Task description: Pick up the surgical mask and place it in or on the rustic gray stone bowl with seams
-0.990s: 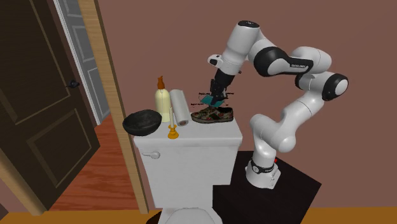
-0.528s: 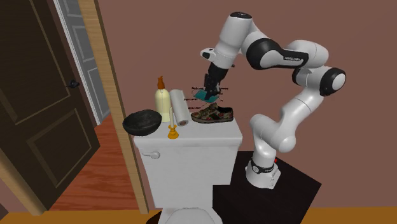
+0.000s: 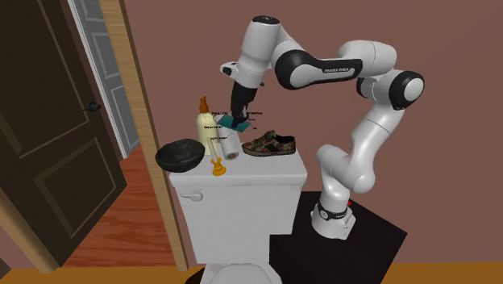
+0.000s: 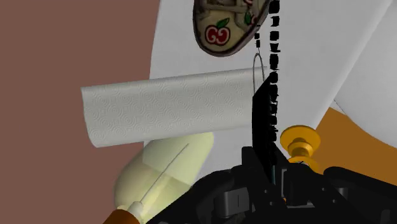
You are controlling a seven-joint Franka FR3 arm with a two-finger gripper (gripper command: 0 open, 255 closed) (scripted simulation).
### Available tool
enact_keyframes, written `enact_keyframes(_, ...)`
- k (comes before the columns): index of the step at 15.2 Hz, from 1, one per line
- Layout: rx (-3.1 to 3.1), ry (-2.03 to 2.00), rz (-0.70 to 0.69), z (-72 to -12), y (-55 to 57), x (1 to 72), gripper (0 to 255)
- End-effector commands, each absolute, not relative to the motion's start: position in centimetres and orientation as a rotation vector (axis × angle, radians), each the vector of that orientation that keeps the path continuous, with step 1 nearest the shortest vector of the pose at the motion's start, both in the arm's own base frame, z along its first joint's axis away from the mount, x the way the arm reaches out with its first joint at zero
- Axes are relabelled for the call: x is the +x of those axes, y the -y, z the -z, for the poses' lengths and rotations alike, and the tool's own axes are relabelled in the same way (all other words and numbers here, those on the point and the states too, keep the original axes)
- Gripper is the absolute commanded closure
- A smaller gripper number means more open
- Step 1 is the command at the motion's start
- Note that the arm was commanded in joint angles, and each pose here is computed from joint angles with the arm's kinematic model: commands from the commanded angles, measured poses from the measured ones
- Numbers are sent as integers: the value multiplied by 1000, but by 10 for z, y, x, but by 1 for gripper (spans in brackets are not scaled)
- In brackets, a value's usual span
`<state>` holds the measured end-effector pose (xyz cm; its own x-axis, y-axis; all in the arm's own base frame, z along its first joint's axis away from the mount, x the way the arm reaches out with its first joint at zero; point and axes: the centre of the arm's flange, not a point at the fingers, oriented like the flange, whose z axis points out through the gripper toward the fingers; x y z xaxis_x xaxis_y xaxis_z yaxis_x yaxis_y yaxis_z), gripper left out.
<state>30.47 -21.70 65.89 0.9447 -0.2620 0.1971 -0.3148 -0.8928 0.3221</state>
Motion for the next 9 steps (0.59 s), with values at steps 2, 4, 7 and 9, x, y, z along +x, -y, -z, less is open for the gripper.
enact_keyframes(2, 2744, 420, -211, -655, 239, 339, 255)
enact_keyframes(4, 2744, 420, -211, -654, 254, 361, 255)
enact_keyframes(7, 2744, 420, -211, -652, 276, 394, 255)
enact_keyframes(9, 2744, 420, -211, -651, 290, 416, 255)
